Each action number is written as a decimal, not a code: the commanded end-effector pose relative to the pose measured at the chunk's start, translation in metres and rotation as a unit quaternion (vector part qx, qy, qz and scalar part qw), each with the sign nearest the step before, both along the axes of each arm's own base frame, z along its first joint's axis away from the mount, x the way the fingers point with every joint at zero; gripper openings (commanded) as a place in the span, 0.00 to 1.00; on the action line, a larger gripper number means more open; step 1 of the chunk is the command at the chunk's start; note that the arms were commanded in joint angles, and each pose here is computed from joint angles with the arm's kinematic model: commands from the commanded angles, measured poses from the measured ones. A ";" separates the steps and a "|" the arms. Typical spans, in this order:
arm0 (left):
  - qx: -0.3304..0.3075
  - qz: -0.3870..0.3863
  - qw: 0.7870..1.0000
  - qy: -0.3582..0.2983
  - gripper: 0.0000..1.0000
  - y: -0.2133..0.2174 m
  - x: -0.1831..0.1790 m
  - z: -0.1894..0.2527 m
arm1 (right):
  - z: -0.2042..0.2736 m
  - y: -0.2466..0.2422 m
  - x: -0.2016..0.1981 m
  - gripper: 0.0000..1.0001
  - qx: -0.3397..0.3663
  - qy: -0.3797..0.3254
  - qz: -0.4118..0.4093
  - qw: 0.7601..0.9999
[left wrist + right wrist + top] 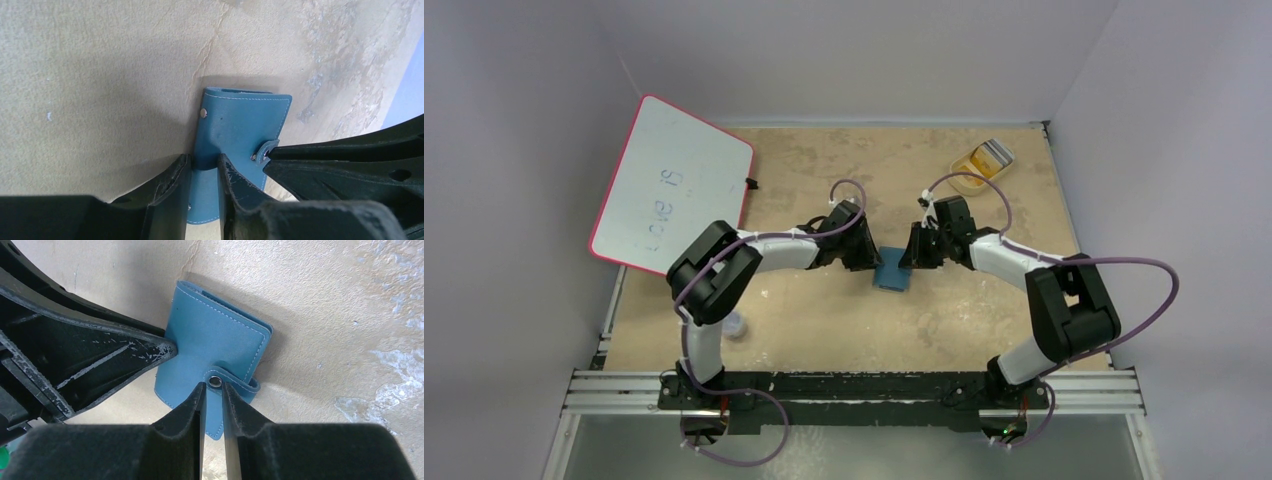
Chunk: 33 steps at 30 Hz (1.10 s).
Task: Put the credit cards into the card holder
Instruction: Adjust the card holder at the center of the board.
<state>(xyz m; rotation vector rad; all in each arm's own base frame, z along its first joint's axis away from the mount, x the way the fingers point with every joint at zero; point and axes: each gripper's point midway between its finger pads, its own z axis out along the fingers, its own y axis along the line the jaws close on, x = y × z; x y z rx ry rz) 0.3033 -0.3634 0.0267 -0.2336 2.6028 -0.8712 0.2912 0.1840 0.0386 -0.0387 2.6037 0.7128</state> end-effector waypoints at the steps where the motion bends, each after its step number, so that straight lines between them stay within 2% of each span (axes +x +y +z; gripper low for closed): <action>1: -0.023 -0.017 1.000 -0.007 0.22 -0.011 0.001 0.004 | 0.012 0.002 0.017 0.20 -0.001 -0.026 -0.005 1.000; 26: -0.018 -0.001 1.000 -0.005 0.18 -0.010 0.006 -0.005 | 0.003 0.003 -0.008 0.17 -0.010 0.021 0.050 0.998; 29: -0.014 0.000 1.000 -0.005 0.18 -0.009 0.005 -0.005 | 0.020 0.000 -0.005 0.17 -0.014 0.007 0.040 0.999; 33: -0.015 0.001 1.000 -0.007 0.18 -0.008 0.006 -0.003 | 0.039 -0.010 0.018 0.21 -0.039 -0.033 0.005 0.999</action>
